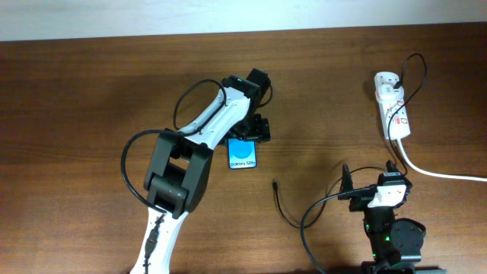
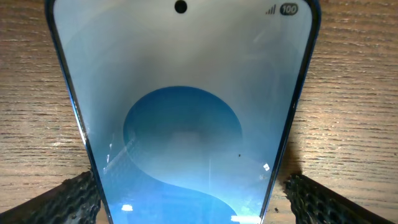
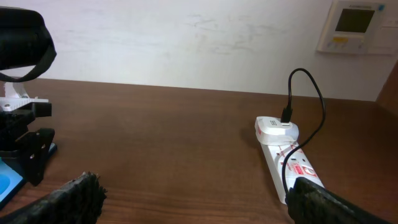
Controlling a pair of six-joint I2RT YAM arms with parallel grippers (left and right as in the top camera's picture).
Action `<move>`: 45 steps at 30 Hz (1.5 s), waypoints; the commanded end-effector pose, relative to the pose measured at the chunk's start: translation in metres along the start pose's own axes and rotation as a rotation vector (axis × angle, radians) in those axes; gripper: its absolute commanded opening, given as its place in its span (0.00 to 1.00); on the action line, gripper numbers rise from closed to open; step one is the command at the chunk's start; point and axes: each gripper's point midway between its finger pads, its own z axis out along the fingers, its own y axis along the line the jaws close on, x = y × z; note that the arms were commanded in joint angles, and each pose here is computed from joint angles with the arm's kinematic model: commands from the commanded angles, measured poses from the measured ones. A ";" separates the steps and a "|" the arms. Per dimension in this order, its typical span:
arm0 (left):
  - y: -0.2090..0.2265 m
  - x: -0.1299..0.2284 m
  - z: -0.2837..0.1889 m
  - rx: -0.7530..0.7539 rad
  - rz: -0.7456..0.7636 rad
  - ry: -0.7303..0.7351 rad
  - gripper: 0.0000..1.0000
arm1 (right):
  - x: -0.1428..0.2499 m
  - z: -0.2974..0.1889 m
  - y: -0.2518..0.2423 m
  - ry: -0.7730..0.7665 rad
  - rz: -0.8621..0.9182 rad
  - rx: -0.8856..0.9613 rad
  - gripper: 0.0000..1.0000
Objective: Plug charger to phone and switch on socket
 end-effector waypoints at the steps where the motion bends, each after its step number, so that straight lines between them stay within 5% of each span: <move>1: 0.010 0.009 0.025 -0.045 0.006 0.061 0.99 | 0.002 0.000 0.001 0.002 0.000 -0.004 0.99; 45: 0.018 0.007 0.025 -0.044 -0.016 0.075 0.99 | 0.002 0.000 0.001 0.003 0.000 -0.004 0.98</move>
